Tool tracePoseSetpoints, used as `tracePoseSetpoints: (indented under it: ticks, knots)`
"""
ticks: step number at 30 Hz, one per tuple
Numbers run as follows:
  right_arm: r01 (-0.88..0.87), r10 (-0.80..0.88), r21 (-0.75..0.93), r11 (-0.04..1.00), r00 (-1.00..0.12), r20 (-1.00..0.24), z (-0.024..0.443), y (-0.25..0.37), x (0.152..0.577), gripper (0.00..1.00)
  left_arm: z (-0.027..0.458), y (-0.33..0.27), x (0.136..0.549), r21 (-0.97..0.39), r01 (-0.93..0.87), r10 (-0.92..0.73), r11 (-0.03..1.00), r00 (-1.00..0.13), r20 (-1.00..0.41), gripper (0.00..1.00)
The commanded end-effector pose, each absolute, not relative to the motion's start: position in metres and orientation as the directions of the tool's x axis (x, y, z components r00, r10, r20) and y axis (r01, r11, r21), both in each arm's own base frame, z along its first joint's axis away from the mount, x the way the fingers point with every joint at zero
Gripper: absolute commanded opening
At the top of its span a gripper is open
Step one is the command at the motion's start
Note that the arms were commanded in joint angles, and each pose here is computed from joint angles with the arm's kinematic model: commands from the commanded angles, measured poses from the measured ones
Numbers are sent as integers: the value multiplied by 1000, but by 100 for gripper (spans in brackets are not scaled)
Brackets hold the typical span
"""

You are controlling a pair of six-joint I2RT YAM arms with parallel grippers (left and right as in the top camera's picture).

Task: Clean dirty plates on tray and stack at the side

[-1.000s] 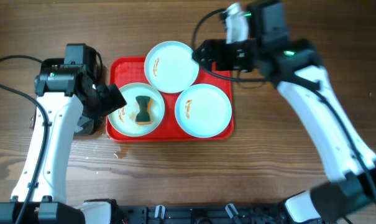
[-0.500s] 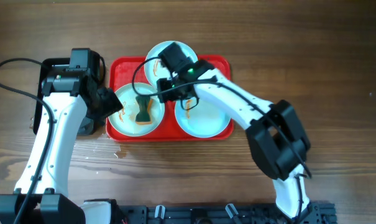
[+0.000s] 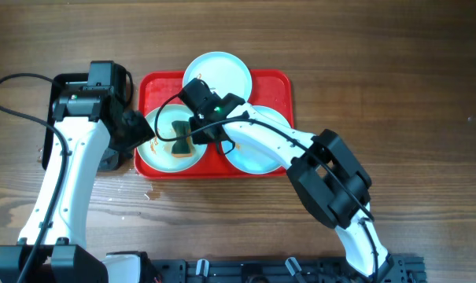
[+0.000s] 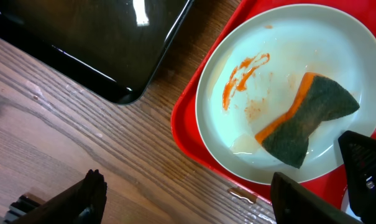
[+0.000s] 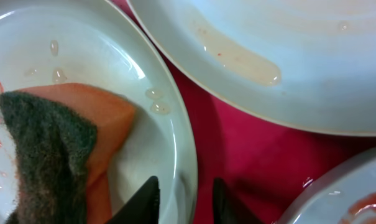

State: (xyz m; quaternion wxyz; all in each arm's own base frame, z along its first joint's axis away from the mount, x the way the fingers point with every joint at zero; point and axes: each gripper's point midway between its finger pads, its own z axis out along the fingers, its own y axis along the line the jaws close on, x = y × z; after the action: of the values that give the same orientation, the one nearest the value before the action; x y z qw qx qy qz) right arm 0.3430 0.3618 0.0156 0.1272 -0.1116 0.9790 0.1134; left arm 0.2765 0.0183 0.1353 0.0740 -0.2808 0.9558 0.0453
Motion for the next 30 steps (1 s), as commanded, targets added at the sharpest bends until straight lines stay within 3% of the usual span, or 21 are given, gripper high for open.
tracePoseSetpoints:
  ticks: [1, 4, 8, 10, 13, 15, 23, 26, 30]
  knots:
    - [-235, -182, 164, 958, -941, -284, 6, 360, 349, 22, 132, 20, 275, 59, -547, -532, 835, -831, -162, 78]
    - [-234, -183, 161, 959, -942, -281, 5, 359, 348, 11, 132, 20, 275, 59, -547, -532, 835, -831, -162, 75]
    - [-218, -174, 151, 964, -950, -260, -5, 352, 343, 10, 132, 20, 275, 59, -547, -532, 835, -831, -162, 74]
    - [-217, -174, 150, 964, -950, -257, -7, 351, 342, 4, 132, 20, 276, 58, -547, -532, 835, -831, -163, 73]
    - [-218, -174, 151, 964, -950, -259, -7, 352, 342, 4, 131, 14, 277, 26, -543, -534, 839, -832, -151, 65]
    - [-218, -174, 147, 965, -950, -261, -7, 351, 342, 4, 127, -1, 279, -47, -530, -531, 847, -840, -111, 70]
    - [-216, -174, 144, 966, -950, -259, -7, 350, 342, 4, 90, -23, 289, -187, -502, -524, 845, -847, -93, 69]
    - [-217, -174, 147, 965, -951, -257, -7, 351, 342, 4, 78, -34, 300, -267, -477, -519, 837, -847, -113, 77]
    - [-216, -172, 178, 960, -956, -237, -7, 353, 340, 4, 67, -37, 303, -297, -467, -518, 833, -847, -121, 69]
